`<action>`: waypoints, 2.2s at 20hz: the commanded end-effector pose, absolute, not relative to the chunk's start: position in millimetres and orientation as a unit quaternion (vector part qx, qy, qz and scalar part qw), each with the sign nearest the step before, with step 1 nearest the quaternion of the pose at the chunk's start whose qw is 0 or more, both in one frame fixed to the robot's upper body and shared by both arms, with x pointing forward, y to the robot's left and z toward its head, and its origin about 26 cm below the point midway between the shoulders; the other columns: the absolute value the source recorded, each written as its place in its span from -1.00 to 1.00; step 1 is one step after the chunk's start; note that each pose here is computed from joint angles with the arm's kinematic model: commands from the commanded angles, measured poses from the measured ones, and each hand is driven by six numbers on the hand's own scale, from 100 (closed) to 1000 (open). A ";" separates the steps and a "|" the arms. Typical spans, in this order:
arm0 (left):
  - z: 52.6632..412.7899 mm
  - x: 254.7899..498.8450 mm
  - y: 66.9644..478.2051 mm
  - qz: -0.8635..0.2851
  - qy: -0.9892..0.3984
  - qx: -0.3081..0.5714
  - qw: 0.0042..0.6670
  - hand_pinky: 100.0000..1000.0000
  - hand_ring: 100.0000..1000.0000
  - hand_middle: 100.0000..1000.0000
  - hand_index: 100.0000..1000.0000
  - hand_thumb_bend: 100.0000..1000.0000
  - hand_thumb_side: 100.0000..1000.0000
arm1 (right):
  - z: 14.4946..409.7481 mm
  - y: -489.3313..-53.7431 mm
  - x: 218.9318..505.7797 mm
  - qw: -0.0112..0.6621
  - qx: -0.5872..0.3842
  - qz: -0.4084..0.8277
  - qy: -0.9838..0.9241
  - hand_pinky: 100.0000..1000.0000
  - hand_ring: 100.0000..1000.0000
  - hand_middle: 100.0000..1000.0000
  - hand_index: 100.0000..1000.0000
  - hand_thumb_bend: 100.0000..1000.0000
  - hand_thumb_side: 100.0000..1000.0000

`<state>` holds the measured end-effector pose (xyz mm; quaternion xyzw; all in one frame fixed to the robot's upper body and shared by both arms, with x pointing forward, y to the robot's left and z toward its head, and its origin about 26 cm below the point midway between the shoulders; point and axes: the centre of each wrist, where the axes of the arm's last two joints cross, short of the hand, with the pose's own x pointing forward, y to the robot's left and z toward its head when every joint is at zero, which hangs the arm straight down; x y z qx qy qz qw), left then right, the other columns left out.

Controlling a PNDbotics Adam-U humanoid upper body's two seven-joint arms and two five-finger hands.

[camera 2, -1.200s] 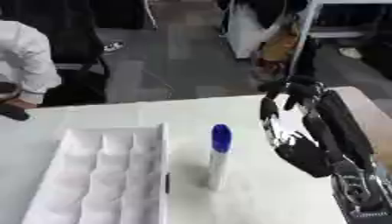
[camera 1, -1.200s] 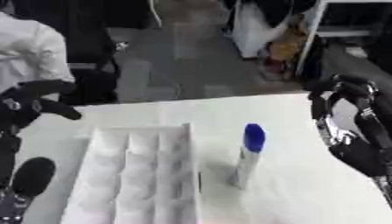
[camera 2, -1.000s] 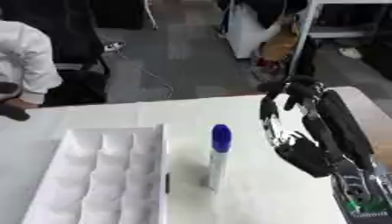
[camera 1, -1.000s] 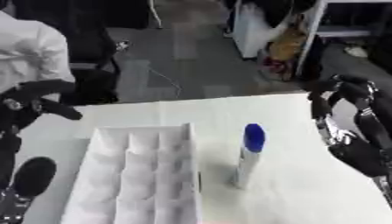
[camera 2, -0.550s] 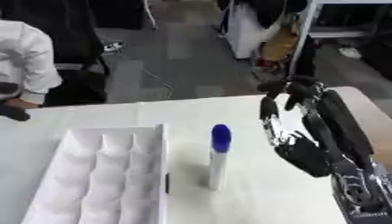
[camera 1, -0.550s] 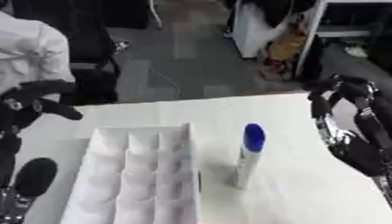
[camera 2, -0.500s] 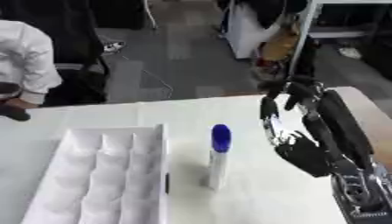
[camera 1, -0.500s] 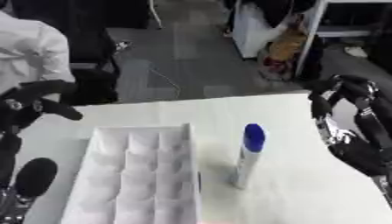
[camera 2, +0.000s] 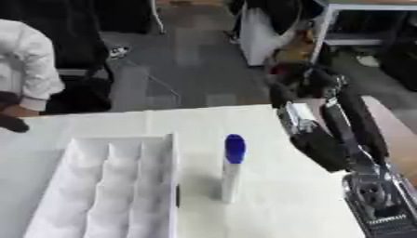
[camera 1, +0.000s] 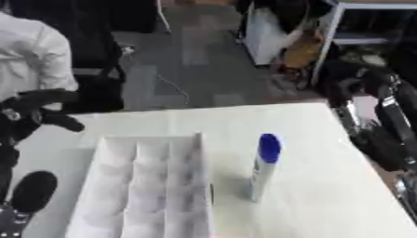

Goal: Pick up objects on the table and place them in the box.

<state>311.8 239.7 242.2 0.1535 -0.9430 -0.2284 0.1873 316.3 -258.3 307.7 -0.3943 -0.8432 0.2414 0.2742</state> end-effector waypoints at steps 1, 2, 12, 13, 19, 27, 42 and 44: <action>249.2 307.8 242.7 -0.236 -0.942 0.161 0.175 0.25 0.01 0.51 0.73 -0.04 0.70 | 318.7 -259.0 322.7 0.280 -0.415 0.231 -0.835 0.40 0.65 0.26 0.71 -0.28 0.74; 248.8 307.7 242.8 -0.237 -0.942 0.161 0.176 0.25 0.01 0.51 0.73 -0.04 0.70 | 318.9 -258.1 326.7 0.284 -0.417 0.227 -0.833 0.44 0.67 0.27 0.73 -0.28 0.74; 244.7 307.2 244.2 -0.240 -0.939 0.162 0.186 0.24 0.00 0.50 0.73 -0.05 0.70 | 294.6 -252.0 361.0 0.354 -0.434 0.211 -0.801 0.55 0.83 0.31 0.82 -0.31 0.68; 244.4 307.1 244.1 -0.241 -0.938 0.162 0.187 0.24 0.00 0.50 0.73 -0.05 0.70 | 291.7 -251.4 363.3 0.361 -0.434 0.208 -0.799 0.55 0.83 0.32 0.82 -0.31 0.67; 243.7 307.1 243.5 -0.241 -0.938 0.161 0.190 0.24 0.00 0.50 0.73 -0.05 0.70 | 271.6 -246.0 370.6 0.394 -0.433 0.181 -0.790 0.57 0.86 0.33 0.82 -0.37 0.62; 243.5 307.2 243.3 -0.241 -0.938 0.161 0.191 0.24 -0.01 0.50 0.73 -0.06 0.71 | 244.7 -243.5 377.4 0.432 -0.441 0.162 -0.770 0.58 0.87 0.35 0.82 -0.38 0.60; 244.6 307.4 242.4 -0.241 -0.938 0.163 0.187 0.25 0.01 0.51 0.73 -0.06 0.70 | 204.3 -218.8 374.9 0.457 -0.423 0.139 -0.770 0.56 0.86 0.34 0.84 -0.37 0.61; 244.5 307.4 242.4 -0.242 -0.938 0.163 0.187 0.25 0.01 0.51 0.73 -0.06 0.71 | 199.0 -215.7 374.4 0.460 -0.422 0.133 -0.770 0.55 0.85 0.33 0.84 -0.37 0.60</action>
